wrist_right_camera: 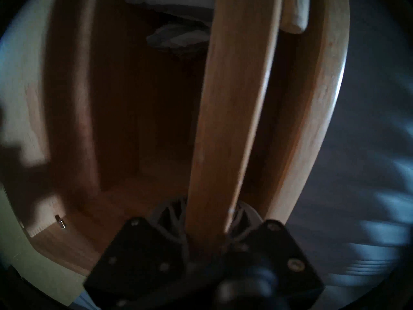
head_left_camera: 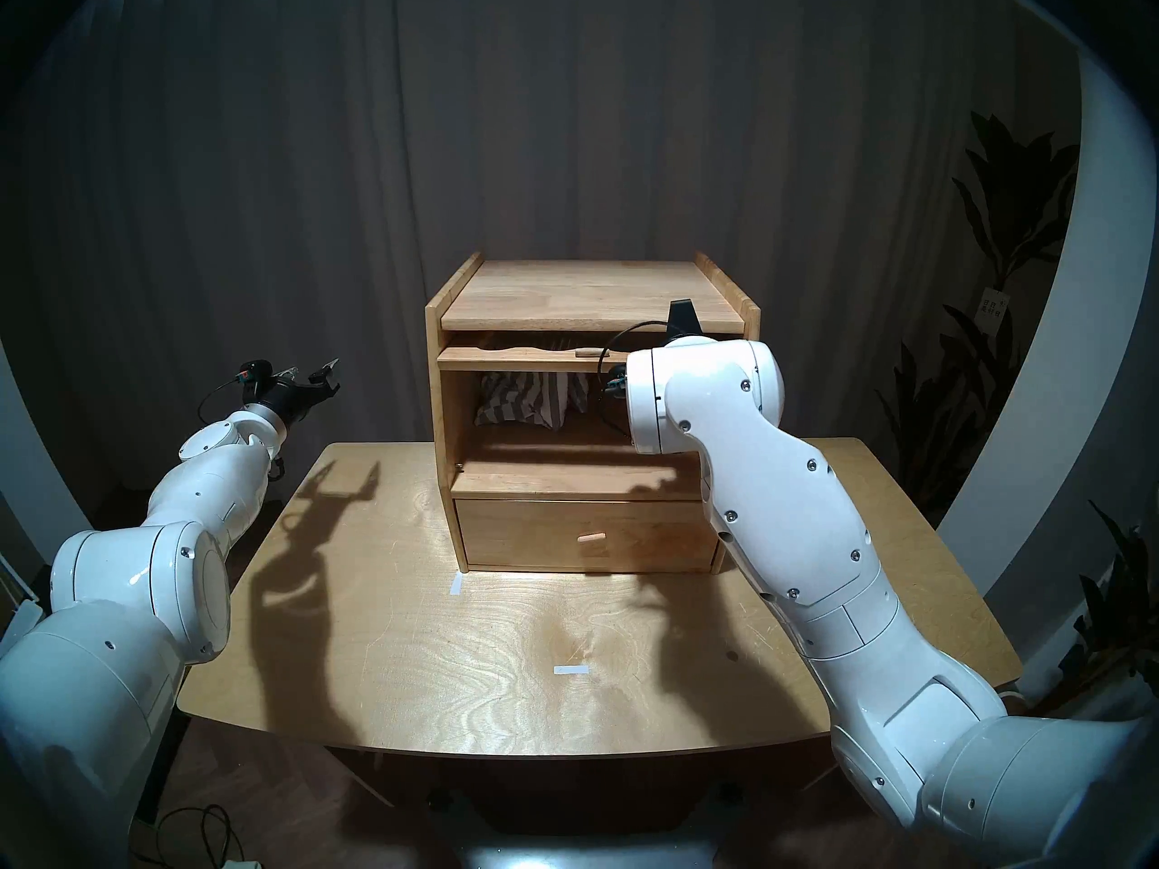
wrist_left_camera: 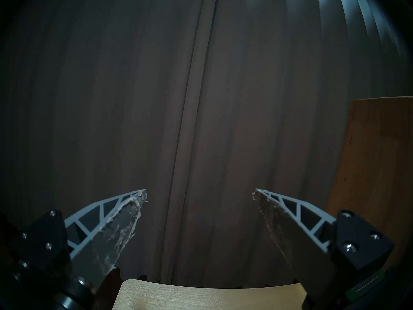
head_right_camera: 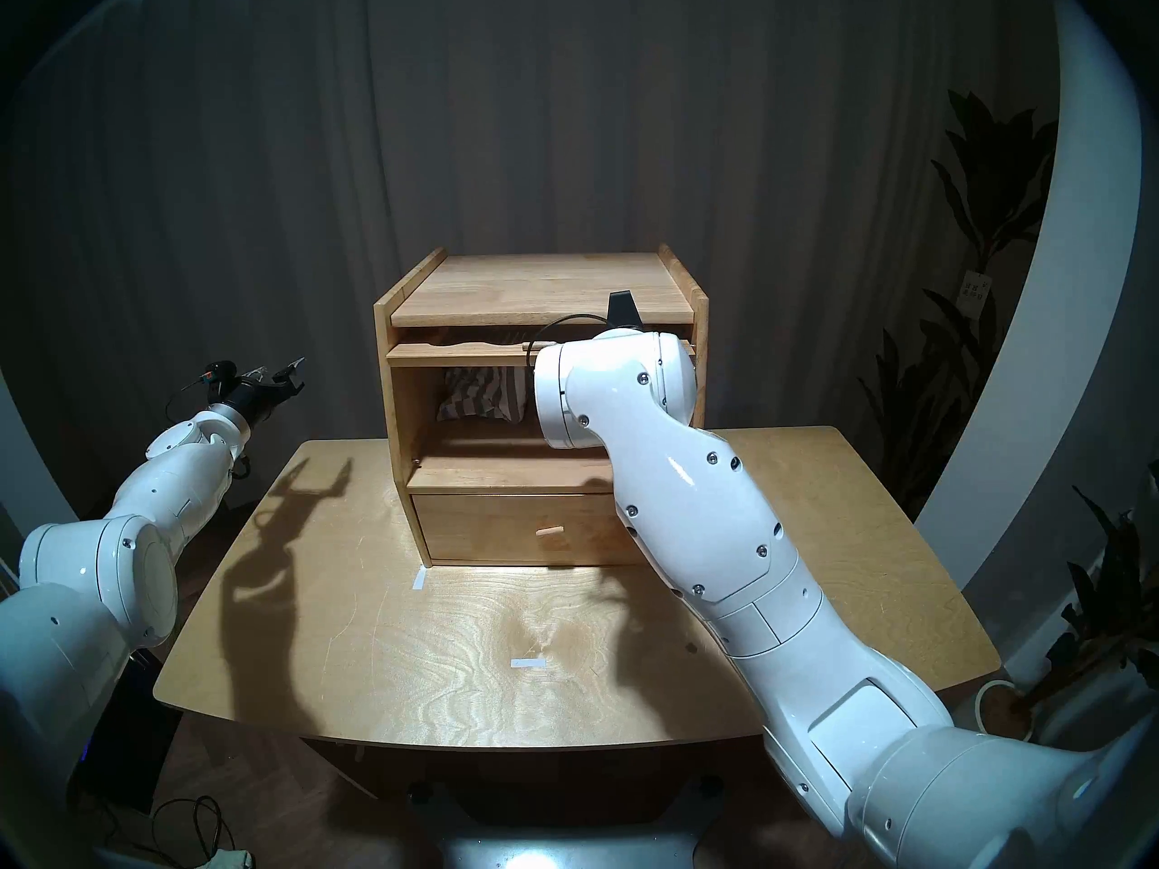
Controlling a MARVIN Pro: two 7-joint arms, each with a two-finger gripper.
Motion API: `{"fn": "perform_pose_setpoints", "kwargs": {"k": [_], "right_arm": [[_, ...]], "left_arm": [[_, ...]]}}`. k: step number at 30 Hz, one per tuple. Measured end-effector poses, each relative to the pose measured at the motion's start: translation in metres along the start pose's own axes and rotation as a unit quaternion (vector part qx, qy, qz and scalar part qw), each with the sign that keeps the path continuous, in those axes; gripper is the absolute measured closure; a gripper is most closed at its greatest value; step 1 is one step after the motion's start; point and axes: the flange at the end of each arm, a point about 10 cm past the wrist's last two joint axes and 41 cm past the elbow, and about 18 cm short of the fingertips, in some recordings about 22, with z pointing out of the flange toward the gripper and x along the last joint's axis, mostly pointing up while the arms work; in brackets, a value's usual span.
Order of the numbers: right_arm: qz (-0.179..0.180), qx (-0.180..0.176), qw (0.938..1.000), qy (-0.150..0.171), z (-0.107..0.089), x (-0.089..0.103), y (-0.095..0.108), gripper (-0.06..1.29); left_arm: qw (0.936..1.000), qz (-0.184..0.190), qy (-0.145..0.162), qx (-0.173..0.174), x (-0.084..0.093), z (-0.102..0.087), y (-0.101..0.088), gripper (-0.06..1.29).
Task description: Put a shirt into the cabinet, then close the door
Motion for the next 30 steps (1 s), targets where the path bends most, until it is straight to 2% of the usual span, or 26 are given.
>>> {"fn": "perform_pose_setpoints", "kwargs": {"k": [1, 11, 17, 26, 30], "right_arm": [[0.004, -0.006, 1.0000, -0.001, -0.001, 0.001, -0.002, 1.06], [0.028, -0.045, 0.9986, -0.003, -0.020, 0.008, -0.014, 1.08], [0.029, -0.065, 0.9974, -0.009, -0.031, 0.001, -0.023, 1.12], [0.033, -0.077, 0.9949, -0.055, -0.038, -0.046, -0.036, 1.15], [0.028, -0.081, 0.9943, -0.064, -0.046, -0.061, -0.044, 1.16]], "left_arm": [[1.0000, 0.000, 0.001, 0.000, 0.001, 0.000, 0.000, 0.02], [1.0000, 0.003, 0.005, -0.003, 0.004, 0.002, 0.001, 0.02], [1.0000, 0.004, 0.006, -0.004, 0.004, 0.002, 0.001, 0.02], [1.0000, 0.005, 0.006, -0.005, 0.004, 0.002, 0.001, 0.02], [1.0000, 0.005, 0.007, -0.005, 0.004, 0.002, 0.001, 0.02]]}}
